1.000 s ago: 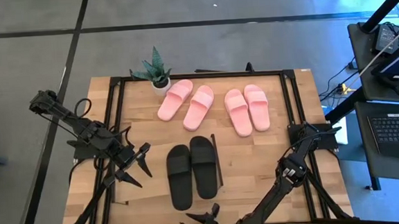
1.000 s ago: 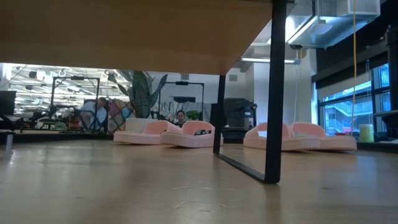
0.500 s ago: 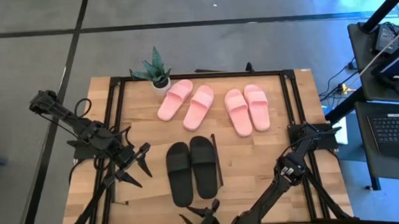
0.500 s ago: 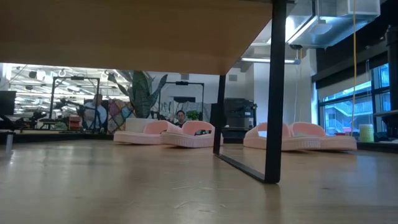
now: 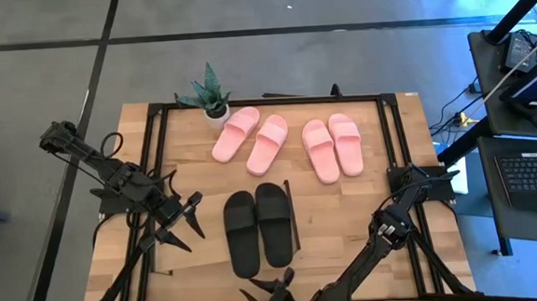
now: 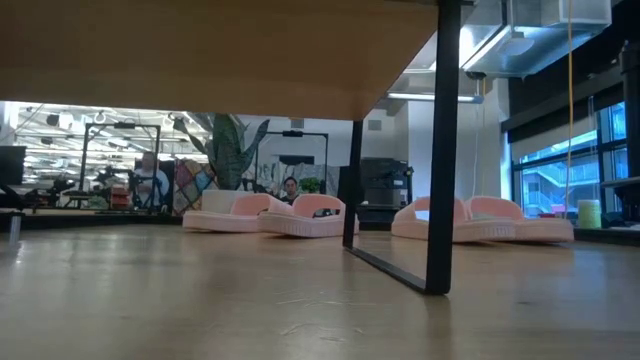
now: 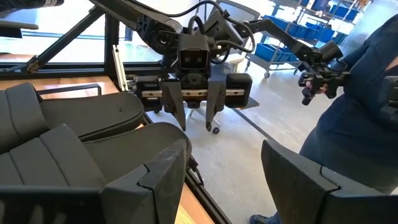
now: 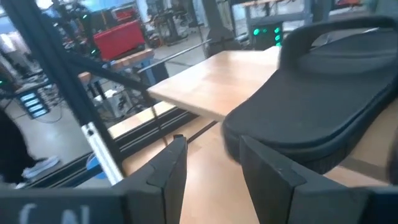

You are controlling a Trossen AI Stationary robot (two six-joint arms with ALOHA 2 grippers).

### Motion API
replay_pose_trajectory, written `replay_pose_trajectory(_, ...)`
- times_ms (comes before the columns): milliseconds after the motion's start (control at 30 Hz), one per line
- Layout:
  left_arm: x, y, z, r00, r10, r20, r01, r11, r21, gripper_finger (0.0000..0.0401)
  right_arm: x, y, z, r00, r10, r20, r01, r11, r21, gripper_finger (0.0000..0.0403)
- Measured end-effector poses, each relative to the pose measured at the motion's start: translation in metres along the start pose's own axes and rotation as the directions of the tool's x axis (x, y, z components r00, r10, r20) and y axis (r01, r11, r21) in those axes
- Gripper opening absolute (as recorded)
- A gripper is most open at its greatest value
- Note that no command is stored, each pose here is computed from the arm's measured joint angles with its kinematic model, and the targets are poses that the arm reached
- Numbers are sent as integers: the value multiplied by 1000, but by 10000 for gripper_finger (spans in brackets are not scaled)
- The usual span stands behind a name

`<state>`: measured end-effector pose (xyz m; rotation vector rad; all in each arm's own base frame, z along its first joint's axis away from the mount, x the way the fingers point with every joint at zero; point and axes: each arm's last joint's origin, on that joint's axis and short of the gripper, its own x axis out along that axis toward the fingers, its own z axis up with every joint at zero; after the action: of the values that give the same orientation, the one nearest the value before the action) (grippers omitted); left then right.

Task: Pick and place slides into the shelf
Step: Put the black slide on the shelf

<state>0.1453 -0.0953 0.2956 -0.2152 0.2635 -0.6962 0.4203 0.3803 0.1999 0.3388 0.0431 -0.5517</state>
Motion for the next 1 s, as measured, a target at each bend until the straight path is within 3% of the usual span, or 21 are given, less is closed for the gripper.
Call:
replay_pose_trajectory(800, 0, 1, -4, 999, 10, -37, -10, 1000, -6, 200, 14, -8, -2, 999, -20, -38, 21, 1000, 18, 150)
replay_pose_trajectory(1000, 0, 1, -4, 999, 10, -37, -10, 1000, 1, 200, -1, -3, -5, 997, 28, -68, -22, 996, 87, 150)
